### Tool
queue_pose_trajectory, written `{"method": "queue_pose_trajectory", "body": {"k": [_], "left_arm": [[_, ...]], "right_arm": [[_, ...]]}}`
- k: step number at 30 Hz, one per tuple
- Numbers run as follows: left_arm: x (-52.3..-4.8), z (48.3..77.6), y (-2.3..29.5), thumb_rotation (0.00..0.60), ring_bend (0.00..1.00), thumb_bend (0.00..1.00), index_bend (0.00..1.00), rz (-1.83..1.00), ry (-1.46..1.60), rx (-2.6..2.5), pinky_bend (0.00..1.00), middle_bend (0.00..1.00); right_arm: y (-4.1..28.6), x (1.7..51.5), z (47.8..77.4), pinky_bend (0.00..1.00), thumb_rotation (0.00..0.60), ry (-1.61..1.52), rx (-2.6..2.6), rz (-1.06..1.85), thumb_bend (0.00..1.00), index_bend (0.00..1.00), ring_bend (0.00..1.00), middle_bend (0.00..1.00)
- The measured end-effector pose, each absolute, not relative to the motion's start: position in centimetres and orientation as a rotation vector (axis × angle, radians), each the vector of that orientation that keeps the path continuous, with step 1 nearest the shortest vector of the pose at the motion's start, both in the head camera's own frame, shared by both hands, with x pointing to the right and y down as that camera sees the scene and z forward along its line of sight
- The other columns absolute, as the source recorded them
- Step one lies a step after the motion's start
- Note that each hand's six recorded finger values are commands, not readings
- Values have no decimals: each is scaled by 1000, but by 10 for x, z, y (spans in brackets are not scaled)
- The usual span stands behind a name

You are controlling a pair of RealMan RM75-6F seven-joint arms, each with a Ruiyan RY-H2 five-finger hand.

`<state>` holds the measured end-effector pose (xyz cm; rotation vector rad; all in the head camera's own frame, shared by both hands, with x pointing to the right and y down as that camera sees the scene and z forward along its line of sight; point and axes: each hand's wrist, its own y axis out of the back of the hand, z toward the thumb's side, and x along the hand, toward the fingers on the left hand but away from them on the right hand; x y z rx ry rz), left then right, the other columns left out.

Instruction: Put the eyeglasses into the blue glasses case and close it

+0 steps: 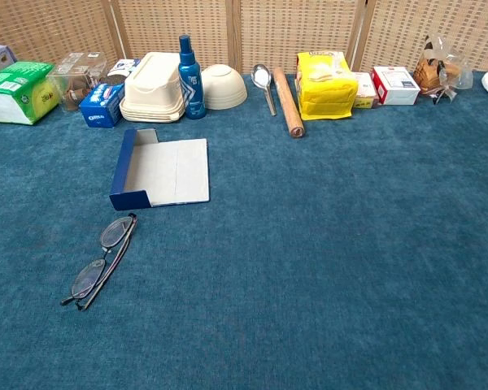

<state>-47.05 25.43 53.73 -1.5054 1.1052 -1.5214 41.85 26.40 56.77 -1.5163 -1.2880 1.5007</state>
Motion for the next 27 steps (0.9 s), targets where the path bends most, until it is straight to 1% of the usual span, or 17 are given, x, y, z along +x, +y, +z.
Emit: {"method": "queue_pose_trajectory", "body": {"k": [14,19,22,27], "left_arm": [[-469,541,247,600,0,143,74,-1527,1074,-1537,0,4],[-467,543,238,600,0,143,74,-1519,1068,-1587,0,9],[-465,545,232,600,0,143,73,-1515,1060,-1630,0,31],[-461,553,222,600,0,144,72,-1530,1067,-1773,0,41]], "right_arm": [[265,420,570,47,600,-1299,-1516,1502,376,21,0,194],[265,421,569,47,600,-1309,-1514,1500,376,21,0,194],[266,422,568,47,600,-1308,-1510,1505,377,21,0,193],[267,426,565,47,600,-1320,-1495,1507,377,21,0,192]]}}
